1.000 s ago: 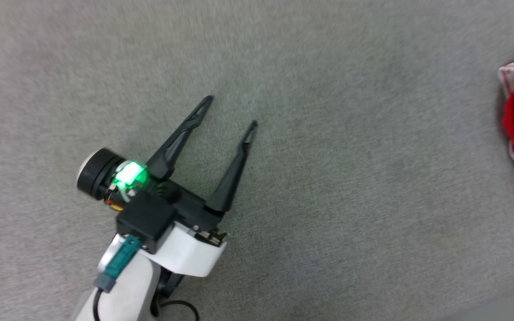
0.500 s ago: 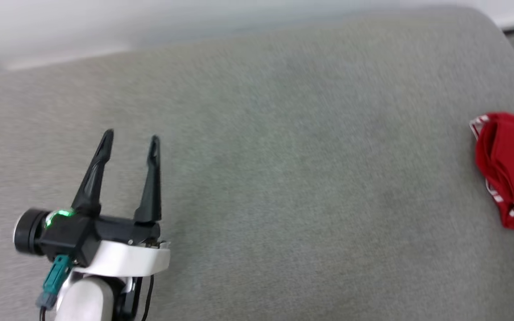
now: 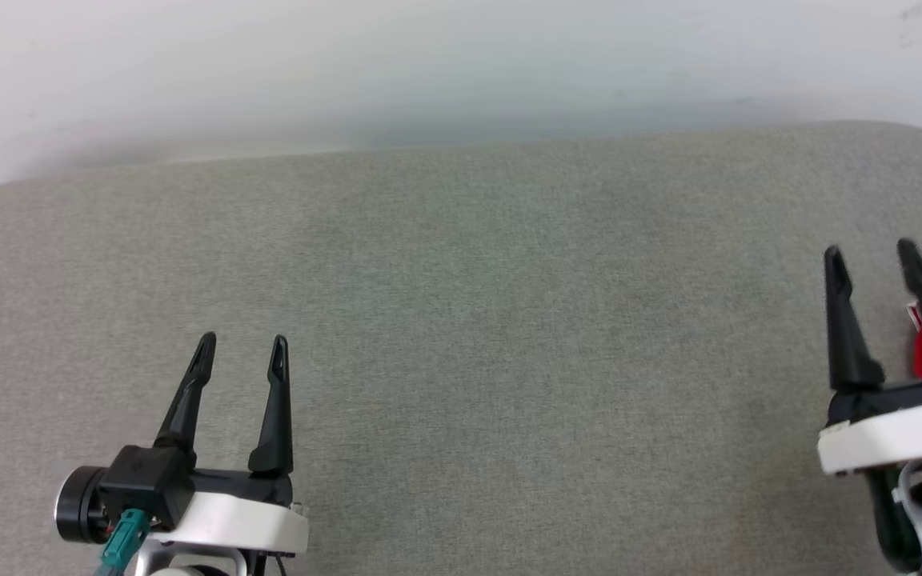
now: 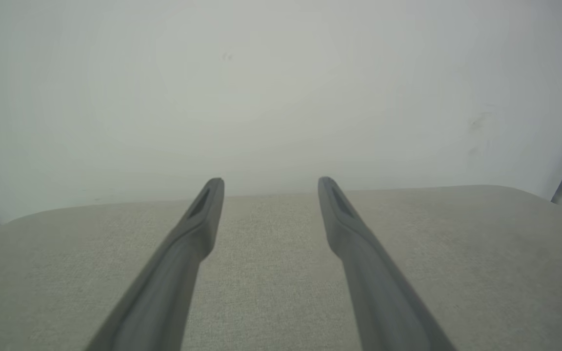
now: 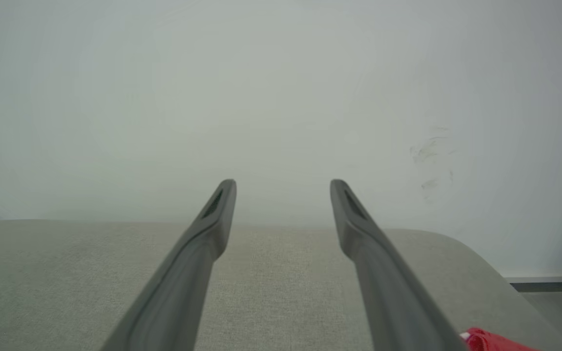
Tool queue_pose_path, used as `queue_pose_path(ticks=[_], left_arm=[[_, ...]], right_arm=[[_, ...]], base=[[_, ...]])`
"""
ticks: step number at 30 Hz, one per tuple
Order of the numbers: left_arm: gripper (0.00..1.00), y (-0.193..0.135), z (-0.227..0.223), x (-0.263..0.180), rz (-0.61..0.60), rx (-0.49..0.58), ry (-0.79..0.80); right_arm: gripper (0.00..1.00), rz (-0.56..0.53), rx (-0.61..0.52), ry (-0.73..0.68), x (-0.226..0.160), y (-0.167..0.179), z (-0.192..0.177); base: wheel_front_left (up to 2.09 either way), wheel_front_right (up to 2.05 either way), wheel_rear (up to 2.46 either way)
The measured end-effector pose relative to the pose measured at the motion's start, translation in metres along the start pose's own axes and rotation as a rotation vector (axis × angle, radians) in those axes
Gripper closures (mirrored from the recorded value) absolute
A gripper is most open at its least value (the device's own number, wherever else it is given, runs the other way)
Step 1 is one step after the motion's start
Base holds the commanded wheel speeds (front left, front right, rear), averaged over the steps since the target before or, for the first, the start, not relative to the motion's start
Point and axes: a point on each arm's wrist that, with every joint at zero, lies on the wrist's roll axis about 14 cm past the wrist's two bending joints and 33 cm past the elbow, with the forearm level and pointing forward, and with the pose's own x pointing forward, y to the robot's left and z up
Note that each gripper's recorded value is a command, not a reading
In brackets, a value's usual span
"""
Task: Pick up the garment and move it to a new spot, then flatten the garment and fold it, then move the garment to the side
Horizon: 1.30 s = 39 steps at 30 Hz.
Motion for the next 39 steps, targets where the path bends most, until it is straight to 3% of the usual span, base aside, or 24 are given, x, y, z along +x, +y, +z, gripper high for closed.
queue_pose_path(ticks=[10,37,38,39], left_arm=[[0.0,0.013,-0.003,-0.019,0.049,0.001,0.025],[0.0,0.018,-0.002,-0.022,0.069,0.008,0.024],[1.0,0.018,-0.002,-0.022,0.069,0.006,0.022],[1.0,0.018,-0.003,-0.022,0.07,0.004,0.026]], right_arm=[[0.0,0.032,0.064,0.047,-0.021,0.03,-0.034],[0.0,0.031,0.085,0.033,-0.022,0.033,-0.036],[1.0,0.031,0.085,0.034,-0.022,0.033,-0.037],[1.0,0.03,0.086,0.041,-0.024,0.033,-0.039]], base=[[0.0,0.0,0.0],[0.0,0.0,0.0],[0.0,0.0,0.0],[0.0,0.0,0.0]])
